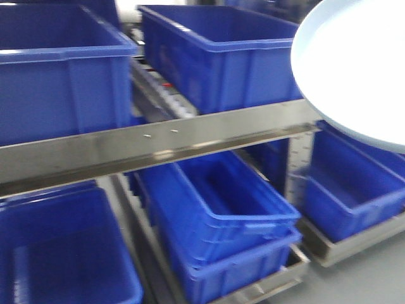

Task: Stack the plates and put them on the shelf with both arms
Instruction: 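Position the held white plate above the blue bin with right gripper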

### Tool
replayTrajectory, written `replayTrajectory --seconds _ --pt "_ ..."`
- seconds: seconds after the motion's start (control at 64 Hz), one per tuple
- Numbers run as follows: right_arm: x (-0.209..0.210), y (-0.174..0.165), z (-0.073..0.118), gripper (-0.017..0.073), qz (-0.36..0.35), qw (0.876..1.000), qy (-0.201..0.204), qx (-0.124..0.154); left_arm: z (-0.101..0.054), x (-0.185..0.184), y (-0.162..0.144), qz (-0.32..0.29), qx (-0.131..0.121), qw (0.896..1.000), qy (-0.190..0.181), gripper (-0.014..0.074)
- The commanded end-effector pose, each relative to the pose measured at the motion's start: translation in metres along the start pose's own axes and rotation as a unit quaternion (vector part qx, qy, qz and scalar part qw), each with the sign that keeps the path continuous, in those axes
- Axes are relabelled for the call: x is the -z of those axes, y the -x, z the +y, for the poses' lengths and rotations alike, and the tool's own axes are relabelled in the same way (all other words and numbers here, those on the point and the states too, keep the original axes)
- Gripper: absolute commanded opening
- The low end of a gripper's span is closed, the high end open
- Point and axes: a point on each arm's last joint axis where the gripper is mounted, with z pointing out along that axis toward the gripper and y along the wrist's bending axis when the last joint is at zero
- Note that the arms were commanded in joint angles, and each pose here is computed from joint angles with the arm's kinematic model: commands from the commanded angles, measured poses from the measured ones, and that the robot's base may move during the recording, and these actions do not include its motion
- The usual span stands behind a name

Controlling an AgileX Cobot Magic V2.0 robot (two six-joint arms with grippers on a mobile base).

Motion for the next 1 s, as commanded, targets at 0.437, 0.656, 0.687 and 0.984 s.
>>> replayTrajectory --seconds 0.437,0.656,0.687,0.984 --pt "0.0039 0.0171 0.0015 0.0015 -0.061 0.998 0.005 -0.001 -0.0019 0.0015 0.0156 -0.049 0.006 0.999 -0.007 0.0087" --pt "0.0039 0.0171 0.0015 0.0015 -0.061 0.998 0.005 -0.001 -0.0019 0.0015 0.0156 -0.049 0.006 0.999 -0.007 0.0087" --pt "0.0039 0.0171 0.0015 0.0015 -0.061 0.998 0.005 -0.001 -0.0019 0.0015 0.0156 -0.049 0.006 0.999 -0.007 0.0087" --pt "0.0039 0.0171 0.0015 0.0015 -0.061 0.998 0.005 -0.001 -0.0019 0.0015 0.0156 -0.049 0.006 0.999 -0.007 0.0087"
